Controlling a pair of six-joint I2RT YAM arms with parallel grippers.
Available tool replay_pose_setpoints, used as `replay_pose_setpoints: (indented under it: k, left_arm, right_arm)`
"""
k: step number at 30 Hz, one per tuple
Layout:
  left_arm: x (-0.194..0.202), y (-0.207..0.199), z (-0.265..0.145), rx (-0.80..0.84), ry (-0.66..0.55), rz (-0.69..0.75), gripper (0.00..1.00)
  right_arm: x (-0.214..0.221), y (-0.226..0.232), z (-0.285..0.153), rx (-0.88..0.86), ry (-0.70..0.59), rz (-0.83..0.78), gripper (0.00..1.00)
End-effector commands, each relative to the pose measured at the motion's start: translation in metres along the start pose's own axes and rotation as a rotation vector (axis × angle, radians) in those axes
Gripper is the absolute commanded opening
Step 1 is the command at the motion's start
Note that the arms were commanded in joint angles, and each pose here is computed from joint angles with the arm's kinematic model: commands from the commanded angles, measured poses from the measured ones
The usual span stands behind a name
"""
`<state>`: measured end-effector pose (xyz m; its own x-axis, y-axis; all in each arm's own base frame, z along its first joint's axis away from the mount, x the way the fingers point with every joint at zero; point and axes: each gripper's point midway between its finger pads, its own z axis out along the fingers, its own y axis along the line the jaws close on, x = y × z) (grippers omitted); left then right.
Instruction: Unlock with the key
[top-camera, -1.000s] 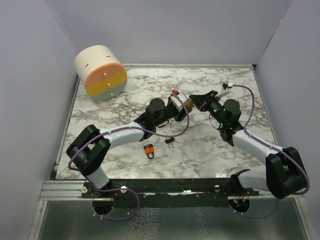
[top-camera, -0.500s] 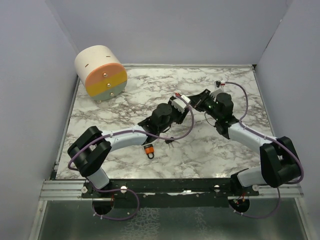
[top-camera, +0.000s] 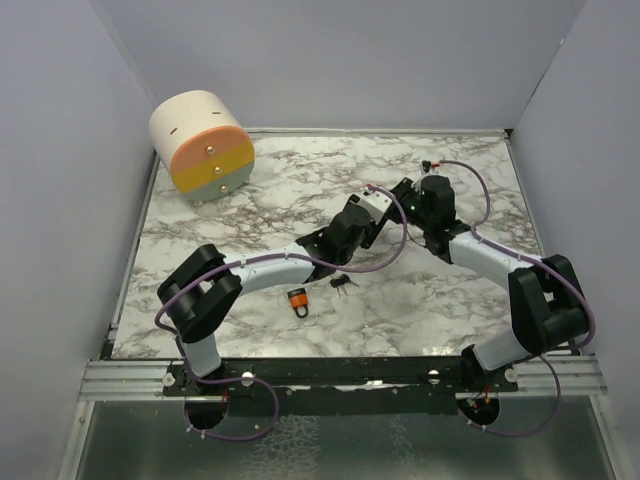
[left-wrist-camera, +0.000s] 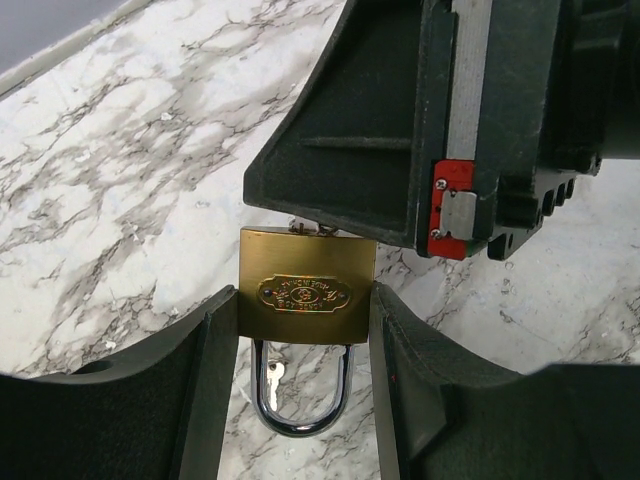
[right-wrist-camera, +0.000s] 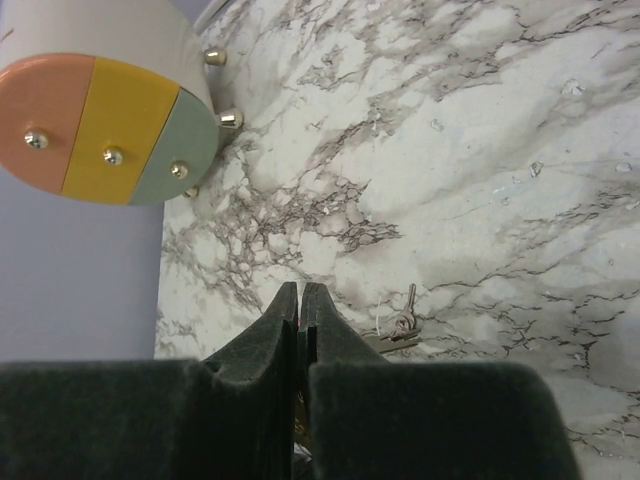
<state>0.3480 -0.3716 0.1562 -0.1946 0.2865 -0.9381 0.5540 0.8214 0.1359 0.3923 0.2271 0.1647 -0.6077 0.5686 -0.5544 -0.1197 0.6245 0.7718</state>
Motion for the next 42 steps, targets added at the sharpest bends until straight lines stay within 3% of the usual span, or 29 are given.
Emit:
replay_pose_setpoints:
  k: [1, 2, 6, 14, 19, 26, 33, 42]
  left_arm:
    - [-0.037, 0.001, 0.006, -0.040, -0.088, -0.053, 0.00]
    - [-0.034, 0.002, 0.008, -0.045, -0.079, -0.051, 0.00]
    - [-0.019, 0.008, 0.013, -0.065, -0.016, -0.082, 0.00]
    - [0.006, 0.038, 0.020, -0.122, 0.094, -0.176, 0.00]
    - [0.000, 0.065, 0.021, -0.186, 0.094, -0.301, 0.00]
    - [-0.042, 0.075, 0.036, -0.197, 0.077, -0.501, 0.00]
    - [-0.066, 0.065, 0.049, -0.139, 0.055, -0.616, 0.00]
    - [-0.063, 0.057, 0.051, -0.107, 0.061, -0.685, 0.00]
  right_arm:
    - [0.015, 0.005, 0.000, 0.001, 0.065, 0.021, 0.01]
    - [0.013, 0.005, -0.001, -0.001, 0.058, 0.020, 0.03]
    - [-0.005, 0.011, -0.007, -0.037, -0.016, -0.001, 0.29]
    - [-0.082, -0.017, -0.028, 0.078, -0.205, -0.044, 0.51]
    - [-0.089, -0.034, -0.034, 0.152, -0.184, -0.193, 0.69]
    - [-0.045, -0.029, -0.032, -0.012, -0.028, -0.300, 0.80]
    - [-0.025, -0.008, -0.033, -0.184, 0.018, -0.236, 0.81]
    - [-0.004, 0.001, -0.025, -0.326, 0.092, -0.112, 0.82]
